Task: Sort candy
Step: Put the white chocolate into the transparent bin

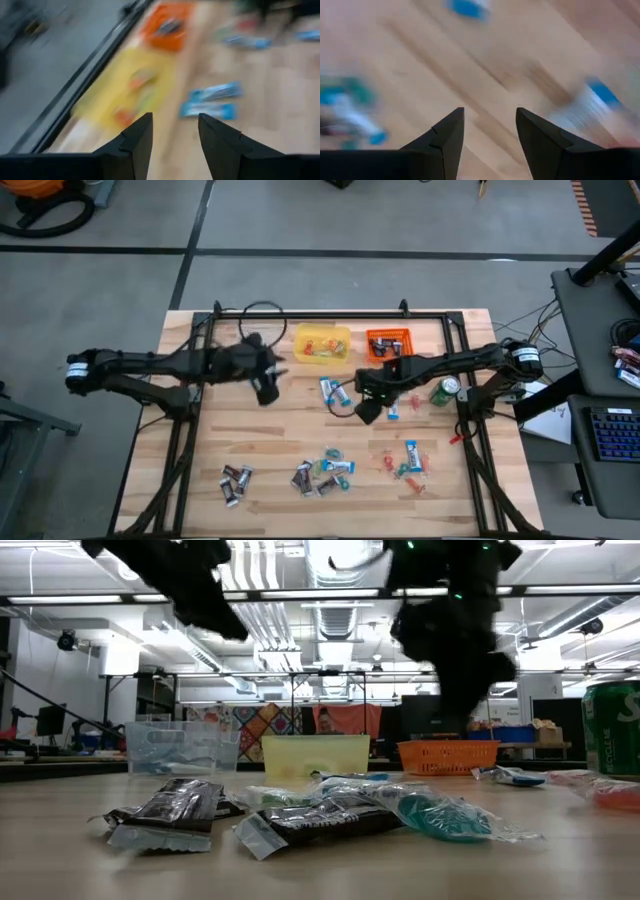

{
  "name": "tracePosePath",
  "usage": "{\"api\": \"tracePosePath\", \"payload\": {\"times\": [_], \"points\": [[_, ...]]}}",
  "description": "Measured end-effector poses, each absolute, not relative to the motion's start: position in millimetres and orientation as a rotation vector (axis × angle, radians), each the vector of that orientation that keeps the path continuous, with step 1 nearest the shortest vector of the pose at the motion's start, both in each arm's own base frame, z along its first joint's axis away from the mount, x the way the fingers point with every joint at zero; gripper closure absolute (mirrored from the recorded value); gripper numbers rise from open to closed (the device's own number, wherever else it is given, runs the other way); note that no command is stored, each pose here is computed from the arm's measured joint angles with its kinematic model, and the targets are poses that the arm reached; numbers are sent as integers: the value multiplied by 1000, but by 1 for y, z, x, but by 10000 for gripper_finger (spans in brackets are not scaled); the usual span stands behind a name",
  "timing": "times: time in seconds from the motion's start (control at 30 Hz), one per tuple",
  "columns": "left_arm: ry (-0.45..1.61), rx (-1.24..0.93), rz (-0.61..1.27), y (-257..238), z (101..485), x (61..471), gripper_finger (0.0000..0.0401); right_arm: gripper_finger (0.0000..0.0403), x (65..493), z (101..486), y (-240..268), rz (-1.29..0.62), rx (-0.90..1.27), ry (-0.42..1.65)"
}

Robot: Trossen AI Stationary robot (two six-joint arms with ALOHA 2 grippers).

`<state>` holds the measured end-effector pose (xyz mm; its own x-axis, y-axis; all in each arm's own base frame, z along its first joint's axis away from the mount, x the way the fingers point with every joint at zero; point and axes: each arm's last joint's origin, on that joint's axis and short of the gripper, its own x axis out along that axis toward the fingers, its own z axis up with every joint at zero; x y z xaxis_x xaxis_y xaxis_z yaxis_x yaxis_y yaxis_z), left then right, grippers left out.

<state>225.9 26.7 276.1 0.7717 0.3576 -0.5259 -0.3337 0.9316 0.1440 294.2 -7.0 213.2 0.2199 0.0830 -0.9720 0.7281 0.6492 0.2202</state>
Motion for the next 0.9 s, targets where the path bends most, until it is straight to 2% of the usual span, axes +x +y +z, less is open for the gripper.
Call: {"api": "tracePosePath", "payload": {"times": [0.1, 0.2, 0.43, 0.7, 0.9], "points": [[506, 75, 274, 6, 276, 227, 260, 242, 277, 210, 0, -723, 774, 1401], [481, 90, 204, -11, 272, 227, 260, 249, 269, 207, 8, -818, 767, 1446], [454, 74, 114, -36, 262, 231, 260, 249, 267, 197, 12, -900, 696, 1381], [444, 19, 104, -43, 259, 231, 260, 239, 273, 165, 11, -899, 701, 1354], [448, -24, 104, -46, 256, 231, 260, 253, 277, 141, 11, -960, 672, 1394]]}}
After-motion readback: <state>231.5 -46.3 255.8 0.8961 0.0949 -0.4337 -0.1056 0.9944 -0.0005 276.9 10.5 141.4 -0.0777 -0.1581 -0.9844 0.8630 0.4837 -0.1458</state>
